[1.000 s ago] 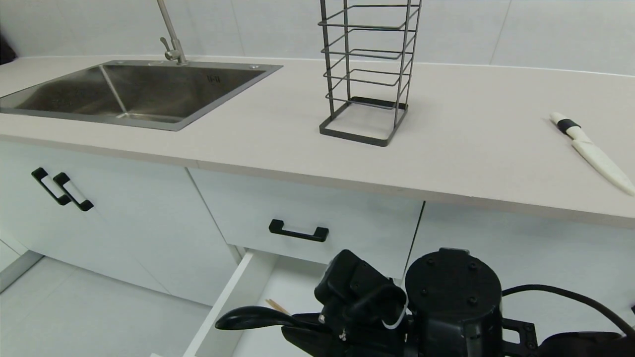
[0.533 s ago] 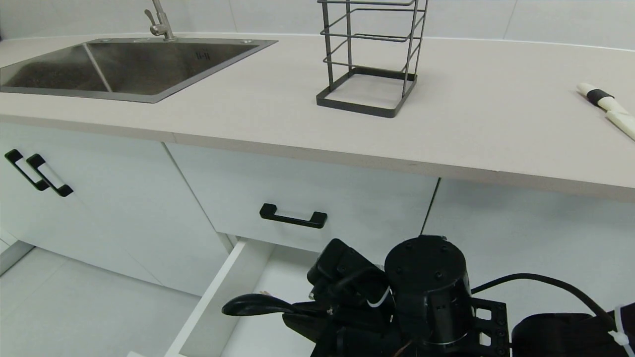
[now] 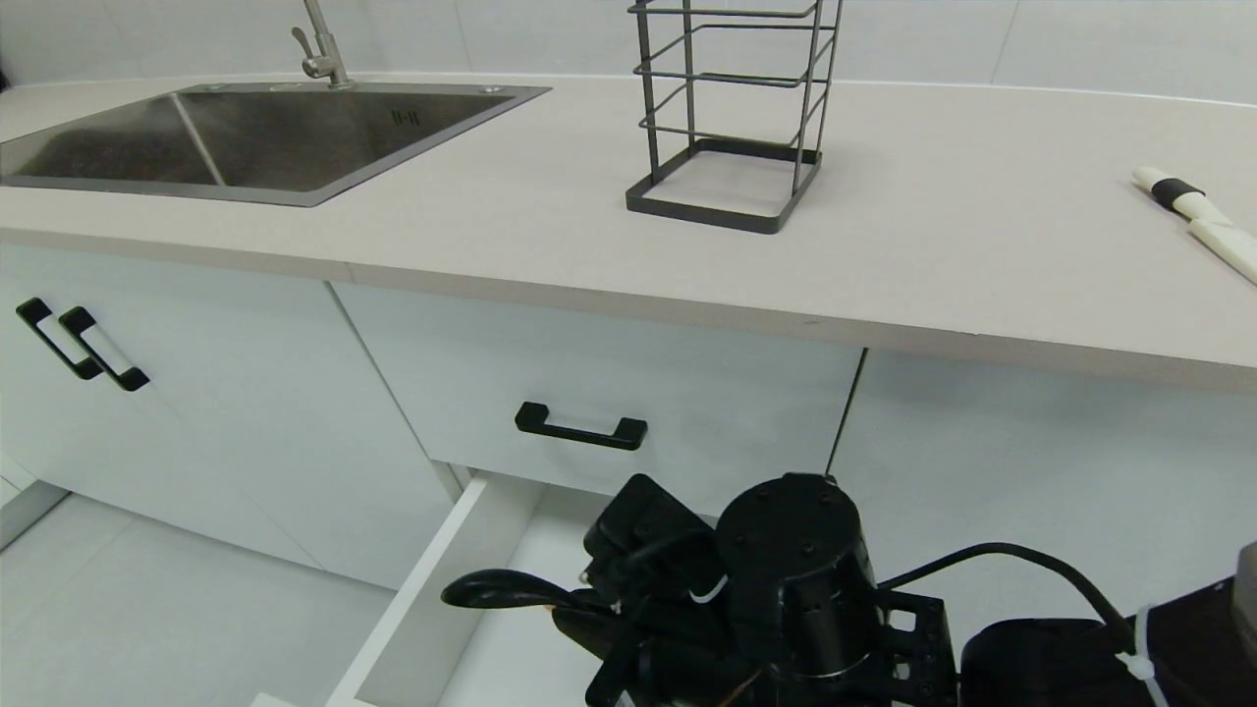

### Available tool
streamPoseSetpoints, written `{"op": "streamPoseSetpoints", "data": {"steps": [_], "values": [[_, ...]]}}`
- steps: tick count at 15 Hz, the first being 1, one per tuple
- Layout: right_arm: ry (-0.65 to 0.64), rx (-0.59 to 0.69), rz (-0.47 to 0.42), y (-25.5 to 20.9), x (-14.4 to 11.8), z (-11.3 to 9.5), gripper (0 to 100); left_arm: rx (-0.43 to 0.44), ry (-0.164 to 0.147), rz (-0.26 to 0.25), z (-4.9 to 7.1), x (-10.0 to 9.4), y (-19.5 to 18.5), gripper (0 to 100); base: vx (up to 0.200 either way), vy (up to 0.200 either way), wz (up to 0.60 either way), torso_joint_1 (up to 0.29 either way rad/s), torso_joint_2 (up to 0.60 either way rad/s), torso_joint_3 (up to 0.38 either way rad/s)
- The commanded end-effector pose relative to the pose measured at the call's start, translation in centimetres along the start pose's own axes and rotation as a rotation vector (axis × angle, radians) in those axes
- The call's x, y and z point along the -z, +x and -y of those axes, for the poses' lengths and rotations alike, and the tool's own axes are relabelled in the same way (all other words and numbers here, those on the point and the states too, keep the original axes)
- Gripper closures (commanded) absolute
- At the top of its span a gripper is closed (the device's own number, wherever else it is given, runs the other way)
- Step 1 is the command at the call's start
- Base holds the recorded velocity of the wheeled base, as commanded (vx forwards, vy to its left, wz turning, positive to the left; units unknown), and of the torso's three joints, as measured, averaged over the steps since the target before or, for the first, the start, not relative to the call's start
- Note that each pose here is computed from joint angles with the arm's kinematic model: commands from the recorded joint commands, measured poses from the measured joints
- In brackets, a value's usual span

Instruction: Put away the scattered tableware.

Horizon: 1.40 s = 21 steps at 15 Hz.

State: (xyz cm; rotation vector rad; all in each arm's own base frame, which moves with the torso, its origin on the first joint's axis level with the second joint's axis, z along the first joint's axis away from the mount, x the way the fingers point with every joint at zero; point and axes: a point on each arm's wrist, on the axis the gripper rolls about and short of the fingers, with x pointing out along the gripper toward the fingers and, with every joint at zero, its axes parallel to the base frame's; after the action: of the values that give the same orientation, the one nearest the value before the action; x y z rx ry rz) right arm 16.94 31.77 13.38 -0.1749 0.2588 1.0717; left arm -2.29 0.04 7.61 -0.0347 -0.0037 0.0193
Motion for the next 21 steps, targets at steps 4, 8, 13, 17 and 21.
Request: {"op": "streamPoseSetpoints", "data": {"steps": [4, 8, 13, 17, 21], "values": [[0.0, 0.052, -0.122, 3.2, 3.1, -0.3, 100, -0.001, -0.001, 0.0, 0.0, 0.0, 0.0, 0, 0.0, 0.0, 0.0, 0.0, 0.0, 0.0], [-0.002, 0.055, -0.159, 5.8, 3.9, -0.6, 100, -0.001, -0.001, 0.0, 0.0, 0.0, 0.0, 0, 0.0, 0.0, 0.0, 0.0, 0.0, 0.0], [0.104, 0.164, -0.137, 7.4, 2.5, -0.3, 100, -0.001, -0.001, 0.0, 0.0, 0.0, 0.0, 0, 0.0, 0.0, 0.0, 0.0, 0.0, 0.0], [0.098, 0.204, -0.167, 7.7, 3.4, -0.1, 100, -0.001, -0.001, 0.0, 0.0, 0.0, 0.0, 0, 0.0, 0.0, 0.0, 0.0, 0.0, 0.0], [0.094, 0.239, -0.209, 8.0, 4.3, 0.2, 100, -0.001, -0.001, 0.0, 0.0, 0.0, 0.0, 0, 0.0, 0.0, 0.0, 0.0, 0.0, 0.0]]}}
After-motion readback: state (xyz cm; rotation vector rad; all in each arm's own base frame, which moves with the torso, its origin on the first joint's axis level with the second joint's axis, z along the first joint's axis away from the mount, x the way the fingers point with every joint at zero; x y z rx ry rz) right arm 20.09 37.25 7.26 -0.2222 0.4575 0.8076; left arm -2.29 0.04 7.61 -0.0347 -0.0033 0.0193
